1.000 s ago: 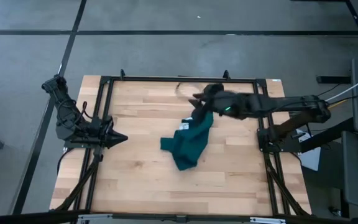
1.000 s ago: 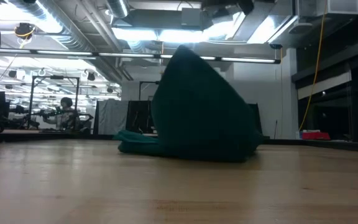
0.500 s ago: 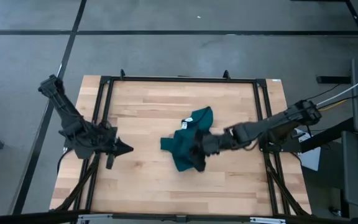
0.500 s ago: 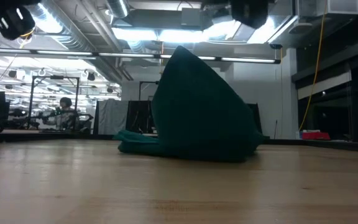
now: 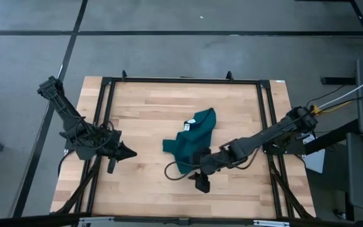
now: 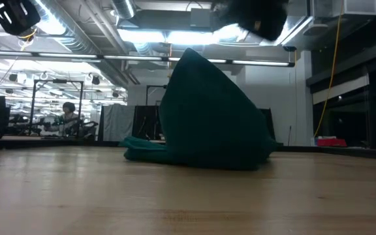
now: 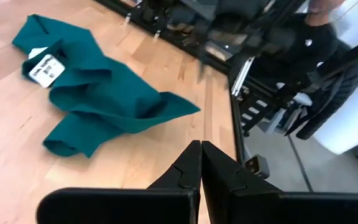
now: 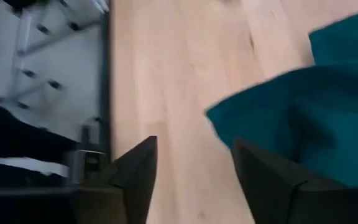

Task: Fold microfiber towels
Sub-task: Fold the green towel

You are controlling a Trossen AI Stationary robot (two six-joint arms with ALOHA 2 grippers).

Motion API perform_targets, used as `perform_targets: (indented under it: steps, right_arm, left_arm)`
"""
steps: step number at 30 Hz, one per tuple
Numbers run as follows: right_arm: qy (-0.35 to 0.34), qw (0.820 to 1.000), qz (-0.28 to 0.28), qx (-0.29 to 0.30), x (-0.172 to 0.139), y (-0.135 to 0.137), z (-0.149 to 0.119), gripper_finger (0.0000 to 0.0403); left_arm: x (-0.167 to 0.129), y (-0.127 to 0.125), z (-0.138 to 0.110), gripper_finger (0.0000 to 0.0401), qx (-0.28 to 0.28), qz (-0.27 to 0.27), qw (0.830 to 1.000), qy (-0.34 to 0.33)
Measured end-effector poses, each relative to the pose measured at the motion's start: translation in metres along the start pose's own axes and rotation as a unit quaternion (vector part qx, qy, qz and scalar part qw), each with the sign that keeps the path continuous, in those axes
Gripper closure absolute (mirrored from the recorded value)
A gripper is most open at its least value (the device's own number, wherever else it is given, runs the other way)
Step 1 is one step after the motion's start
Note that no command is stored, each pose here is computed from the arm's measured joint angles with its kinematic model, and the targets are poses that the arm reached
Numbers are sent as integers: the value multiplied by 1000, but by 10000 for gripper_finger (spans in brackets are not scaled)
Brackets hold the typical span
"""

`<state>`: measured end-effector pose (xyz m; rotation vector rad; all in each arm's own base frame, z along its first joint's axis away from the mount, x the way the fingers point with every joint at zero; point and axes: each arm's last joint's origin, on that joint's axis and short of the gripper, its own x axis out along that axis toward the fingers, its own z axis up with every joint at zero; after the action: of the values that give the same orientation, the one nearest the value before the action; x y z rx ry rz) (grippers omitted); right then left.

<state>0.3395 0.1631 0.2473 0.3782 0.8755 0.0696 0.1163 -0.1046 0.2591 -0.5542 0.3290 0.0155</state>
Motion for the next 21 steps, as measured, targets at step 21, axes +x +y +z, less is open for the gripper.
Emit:
perform_targets:
  steps: [21]
  right_arm:
    - [13,1000,-14,9,49,-14,-5,194]
  left_arm:
    - [-2,-6,5,398,-5,-34,999,-10]
